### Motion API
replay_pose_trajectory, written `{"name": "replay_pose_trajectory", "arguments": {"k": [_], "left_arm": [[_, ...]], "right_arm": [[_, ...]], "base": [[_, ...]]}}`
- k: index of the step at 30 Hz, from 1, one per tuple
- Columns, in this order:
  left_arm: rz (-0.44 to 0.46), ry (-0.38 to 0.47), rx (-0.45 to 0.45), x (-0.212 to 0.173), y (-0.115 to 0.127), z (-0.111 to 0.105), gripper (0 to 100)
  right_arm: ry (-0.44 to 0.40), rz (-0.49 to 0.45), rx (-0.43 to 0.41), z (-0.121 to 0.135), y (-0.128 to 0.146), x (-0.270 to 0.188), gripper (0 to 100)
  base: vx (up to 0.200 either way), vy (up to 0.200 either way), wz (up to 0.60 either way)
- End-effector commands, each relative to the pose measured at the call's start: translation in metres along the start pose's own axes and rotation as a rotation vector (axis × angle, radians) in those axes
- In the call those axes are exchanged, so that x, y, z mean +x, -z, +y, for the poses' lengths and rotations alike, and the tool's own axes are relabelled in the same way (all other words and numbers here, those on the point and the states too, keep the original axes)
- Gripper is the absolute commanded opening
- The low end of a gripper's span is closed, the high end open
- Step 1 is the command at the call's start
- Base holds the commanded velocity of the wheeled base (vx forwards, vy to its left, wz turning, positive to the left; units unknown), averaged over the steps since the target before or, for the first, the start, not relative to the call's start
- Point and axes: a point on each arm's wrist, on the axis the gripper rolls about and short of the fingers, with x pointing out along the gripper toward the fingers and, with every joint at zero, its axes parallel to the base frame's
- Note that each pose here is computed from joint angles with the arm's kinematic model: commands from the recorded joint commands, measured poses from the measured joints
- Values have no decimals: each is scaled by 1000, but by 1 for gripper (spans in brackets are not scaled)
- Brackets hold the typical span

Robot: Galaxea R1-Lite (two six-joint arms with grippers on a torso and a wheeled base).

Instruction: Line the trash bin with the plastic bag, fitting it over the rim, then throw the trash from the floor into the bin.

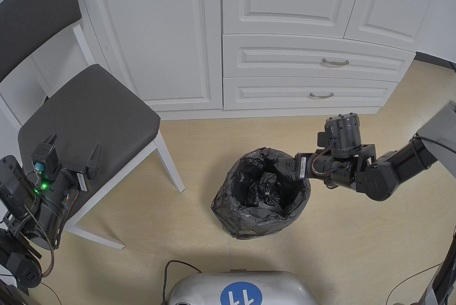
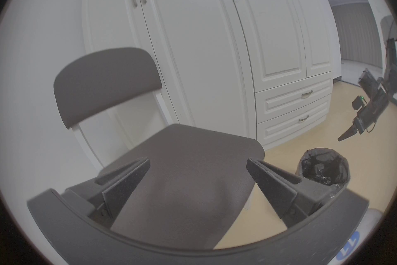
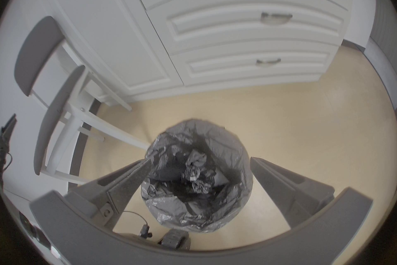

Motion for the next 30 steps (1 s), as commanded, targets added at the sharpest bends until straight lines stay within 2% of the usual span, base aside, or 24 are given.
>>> {"name": "replay_pose_trajectory", "arguments": {"k": [1,3,5,9,13,17,19,21,30], "left_arm": [[143,10,-48,18,31,-12,100],[155,-12,-45,22,34,-8,100],[161,-33,-46,27,36,-5,100],[145,-78,-55,37,35,1,100],[122,-127,-64,37,30,13,100],[75,-154,-75,29,17,21,100],[71,-157,-75,28,16,22,100],[37,-163,-73,17,2,28,100],[14,-165,-79,-23,-34,46,100]], "right_arm": [[7,-157,-97,-22,4,-38,100],[20,-214,-132,-31,-2,-42,100],[34,-265,-131,-38,-5,-41,100],[42,-316,-129,-49,5,-41,100],[-78,-372,-189,-55,16,-65,100],[-133,-412,-200,-55,15,-90,100],[-134,-420,-202,-54,13,-93,100],[-134,-457,-199,-55,7,-109,100],[-113,-524,-191,-57,-9,-162,100]], "base": [[0,0,0],[0,0,0],[0,0,0],[0,0,0],[0,0,0],[0,0,0],[0,0,0],[0,0,0],[0,0,0]]}}
